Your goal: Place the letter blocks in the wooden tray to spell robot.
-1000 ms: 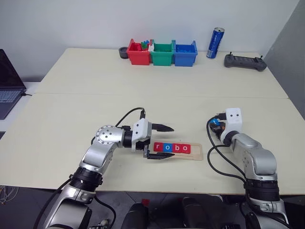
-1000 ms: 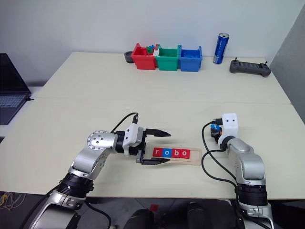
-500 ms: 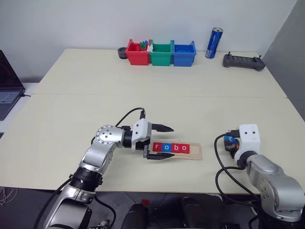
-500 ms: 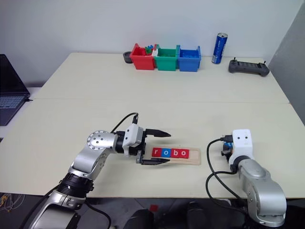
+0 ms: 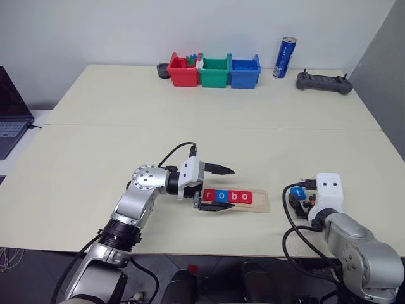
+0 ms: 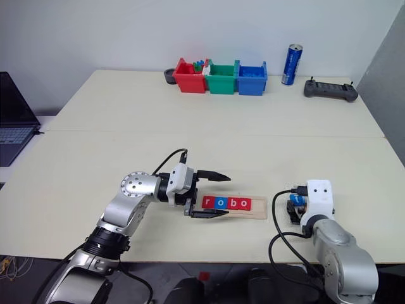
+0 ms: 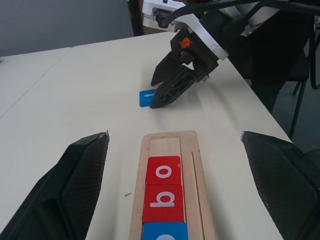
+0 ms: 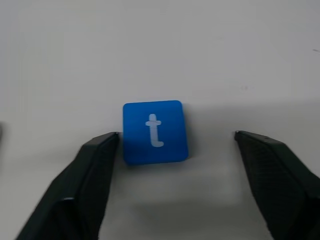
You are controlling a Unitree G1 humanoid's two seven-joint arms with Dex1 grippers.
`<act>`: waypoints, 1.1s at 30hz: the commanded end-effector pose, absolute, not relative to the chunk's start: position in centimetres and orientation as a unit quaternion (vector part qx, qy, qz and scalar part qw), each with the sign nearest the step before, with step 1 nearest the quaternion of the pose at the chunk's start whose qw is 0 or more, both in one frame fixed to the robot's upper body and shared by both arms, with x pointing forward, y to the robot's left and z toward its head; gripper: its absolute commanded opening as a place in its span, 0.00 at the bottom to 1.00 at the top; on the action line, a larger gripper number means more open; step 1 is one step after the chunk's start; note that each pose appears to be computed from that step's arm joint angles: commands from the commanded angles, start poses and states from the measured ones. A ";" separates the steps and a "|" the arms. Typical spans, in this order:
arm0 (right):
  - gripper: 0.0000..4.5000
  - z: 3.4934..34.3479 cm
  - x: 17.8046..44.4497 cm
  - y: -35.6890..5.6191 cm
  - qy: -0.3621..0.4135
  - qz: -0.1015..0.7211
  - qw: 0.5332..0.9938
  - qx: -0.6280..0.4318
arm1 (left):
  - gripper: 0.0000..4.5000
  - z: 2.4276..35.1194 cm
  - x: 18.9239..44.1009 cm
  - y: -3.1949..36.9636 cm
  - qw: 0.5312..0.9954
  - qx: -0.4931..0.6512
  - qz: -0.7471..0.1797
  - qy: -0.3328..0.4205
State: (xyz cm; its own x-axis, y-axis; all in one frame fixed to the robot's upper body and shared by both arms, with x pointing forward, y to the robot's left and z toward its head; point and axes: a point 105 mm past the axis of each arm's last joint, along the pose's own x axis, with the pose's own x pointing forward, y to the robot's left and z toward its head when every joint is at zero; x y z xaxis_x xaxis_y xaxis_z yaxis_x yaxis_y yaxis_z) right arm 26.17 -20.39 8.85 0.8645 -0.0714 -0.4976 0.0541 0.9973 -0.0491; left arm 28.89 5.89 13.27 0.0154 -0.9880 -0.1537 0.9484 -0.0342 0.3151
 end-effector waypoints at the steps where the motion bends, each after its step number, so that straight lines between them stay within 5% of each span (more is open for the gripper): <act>1: 1.00 11.3 26.8 -20.9 0.211 -0.031 0.977 -0.021 | 1.00 13.8 28.8 5.6 0.687 0.176 -0.701 -0.075; 6: 1.00 15.0 28.5 -20.7 0.147 0.003 0.987 -0.061 | 1.00 13.8 28.9 5.4 0.688 0.175 -0.700 -0.079; 10: 1.00 16.7 29.6 -19.4 0.114 0.115 0.981 -0.102 | 1.00 13.8 29.0 5.1 0.688 0.173 -0.700 -0.082; 18: 1.00 13.2 27.7 -22.2 0.117 0.393 0.866 -0.288 | 1.00 13.9 29.4 5.2 0.686 0.176 -0.701 -0.083; 33: 1.00 10.0 28.4 -24.0 0.150 0.525 0.777 -0.315 | 1.00 14.0 29.5 5.5 0.688 0.180 -0.698 -0.082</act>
